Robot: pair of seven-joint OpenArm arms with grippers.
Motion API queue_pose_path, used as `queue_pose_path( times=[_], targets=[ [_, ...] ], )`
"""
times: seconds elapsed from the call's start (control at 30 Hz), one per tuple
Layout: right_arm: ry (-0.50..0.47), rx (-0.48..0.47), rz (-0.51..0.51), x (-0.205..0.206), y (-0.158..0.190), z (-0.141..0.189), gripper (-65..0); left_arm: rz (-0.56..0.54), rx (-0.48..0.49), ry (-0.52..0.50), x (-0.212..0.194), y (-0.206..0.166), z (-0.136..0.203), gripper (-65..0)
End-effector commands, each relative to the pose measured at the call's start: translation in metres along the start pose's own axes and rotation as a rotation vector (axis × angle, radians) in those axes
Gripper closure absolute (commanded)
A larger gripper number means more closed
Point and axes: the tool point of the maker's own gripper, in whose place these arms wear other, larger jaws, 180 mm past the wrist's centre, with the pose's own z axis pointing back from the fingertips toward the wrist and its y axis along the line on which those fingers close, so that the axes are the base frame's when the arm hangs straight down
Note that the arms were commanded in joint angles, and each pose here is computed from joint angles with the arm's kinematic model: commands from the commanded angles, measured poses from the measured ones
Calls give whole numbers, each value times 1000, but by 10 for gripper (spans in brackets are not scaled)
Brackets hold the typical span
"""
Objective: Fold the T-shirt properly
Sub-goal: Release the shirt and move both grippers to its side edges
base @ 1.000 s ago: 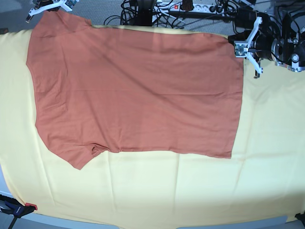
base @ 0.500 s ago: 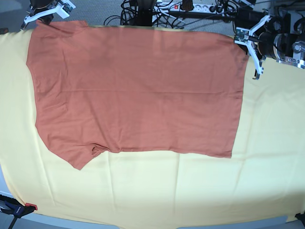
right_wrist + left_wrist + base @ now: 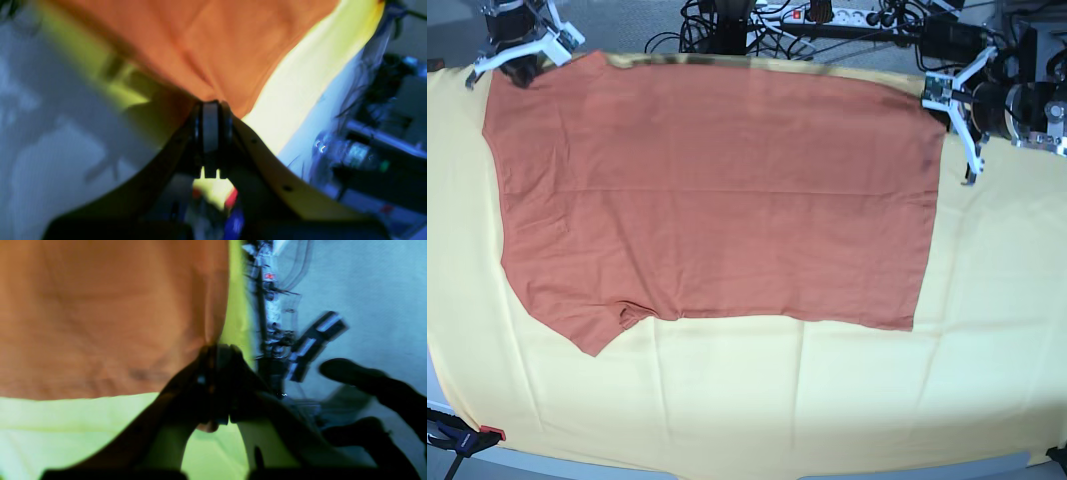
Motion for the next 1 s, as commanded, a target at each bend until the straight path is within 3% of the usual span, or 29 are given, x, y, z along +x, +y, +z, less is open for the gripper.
queue_pose_path(
  times=[0.0, 0.07, 0.23, 0.33, 0.43, 0.53, 0.83, 0.97],
  targets=[
    [-45, -28, -13, 10, -10, 0, 0, 0, 42, -5, 2, 11, 5, 0],
    [-95, -33, -46, 23, -18, -7, 0, 35, 128, -31, 8, 29, 1, 0],
    [-142, -61, -89, 37, -40, -27, 0, 69, 239, -49, 5, 54, -17, 0],
    [-192, -5, -129, 46, -38, -43, 0, 89, 320, -51, -3, 72, -27, 0],
    [-231, 60, -154, 48, -31, -60, 0, 131, 466, -19, -17, 98, -30, 0],
    [-212, 64, -156, 41, -37, -79, 0, 168, 576, 1, -26, 117, -31, 0],
    [-146, -26, -180, 25, -73, -112, 0, 183, 609, -4, -26, 122, -33, 0],
    [-133, -125, -238, 21, -94, -112, 0, 184, 609, 0, -26, 122, -33, 0]
  ],
)
